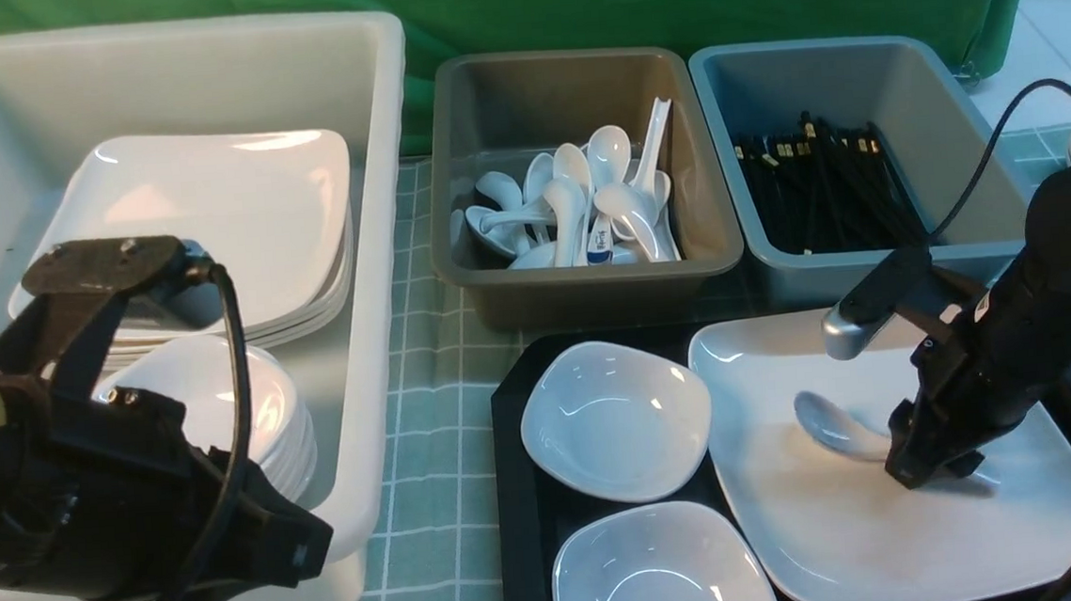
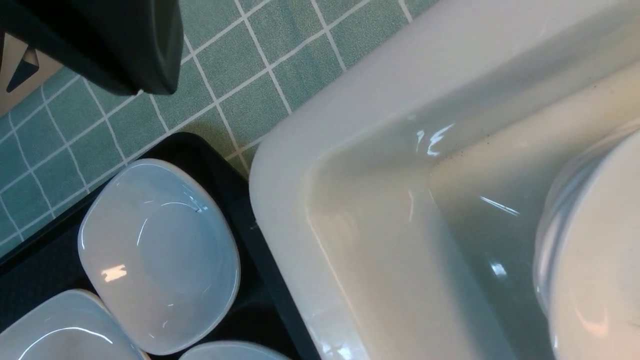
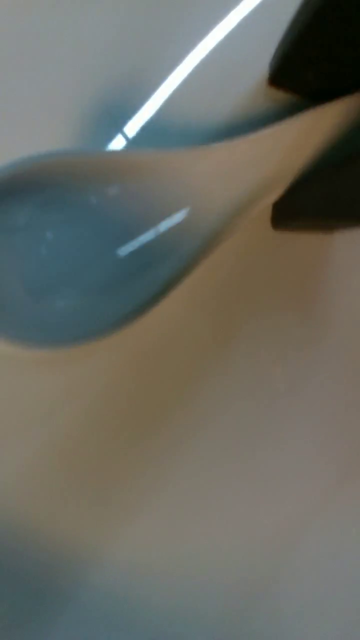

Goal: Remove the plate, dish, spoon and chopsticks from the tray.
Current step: Use the right arm to grab a soup spoon from the plate, then use the right arm to put the soup spoon into the small storage box in the middle

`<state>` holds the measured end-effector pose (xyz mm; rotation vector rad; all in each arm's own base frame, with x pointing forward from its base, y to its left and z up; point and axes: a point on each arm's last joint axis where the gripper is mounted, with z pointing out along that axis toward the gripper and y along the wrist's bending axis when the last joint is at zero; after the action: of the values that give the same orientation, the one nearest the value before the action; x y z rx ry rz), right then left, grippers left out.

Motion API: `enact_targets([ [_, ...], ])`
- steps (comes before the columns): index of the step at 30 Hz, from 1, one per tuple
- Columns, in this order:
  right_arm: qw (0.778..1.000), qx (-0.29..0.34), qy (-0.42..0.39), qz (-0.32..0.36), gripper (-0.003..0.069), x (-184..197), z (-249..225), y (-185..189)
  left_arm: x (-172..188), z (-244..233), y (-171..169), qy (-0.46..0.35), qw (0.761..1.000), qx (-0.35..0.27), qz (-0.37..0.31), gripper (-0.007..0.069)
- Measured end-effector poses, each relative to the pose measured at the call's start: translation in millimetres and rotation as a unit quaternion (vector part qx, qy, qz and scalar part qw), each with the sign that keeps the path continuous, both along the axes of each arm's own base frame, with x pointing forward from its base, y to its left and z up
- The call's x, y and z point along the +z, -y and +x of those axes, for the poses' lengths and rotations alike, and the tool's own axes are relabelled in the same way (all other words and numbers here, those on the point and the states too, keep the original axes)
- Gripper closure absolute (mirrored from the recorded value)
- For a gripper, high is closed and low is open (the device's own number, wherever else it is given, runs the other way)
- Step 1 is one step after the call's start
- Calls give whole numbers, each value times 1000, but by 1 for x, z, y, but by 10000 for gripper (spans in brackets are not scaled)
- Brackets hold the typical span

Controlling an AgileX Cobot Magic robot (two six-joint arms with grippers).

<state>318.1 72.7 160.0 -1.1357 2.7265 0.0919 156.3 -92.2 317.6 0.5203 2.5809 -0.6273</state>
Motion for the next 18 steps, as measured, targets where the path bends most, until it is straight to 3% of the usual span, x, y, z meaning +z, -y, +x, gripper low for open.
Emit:
enact_targets([
  [1,1000,-6,-1,1,473,1,0,0,0,0,0,0,1000,0,0,625],
  [2,1000,-16,-5,5,503,5,-1,-1,0,0,0,0,1000,0,1,625],
  [5,1000,-19,-7,17,493,25,-7,-6,0,0,-1,1,1000,-1,5,623],
  [9,996,-26,66,56,493,74,-7,-25,0,0,-1,1,1000,-1,6,618],
  [13,958,-70,221,168,493,152,20,-63,0,0,-1,3,1000,-1,6,617],
  [18,937,-76,263,218,493,177,67,-99,0,0,0,1,1000,0,2,617],
])
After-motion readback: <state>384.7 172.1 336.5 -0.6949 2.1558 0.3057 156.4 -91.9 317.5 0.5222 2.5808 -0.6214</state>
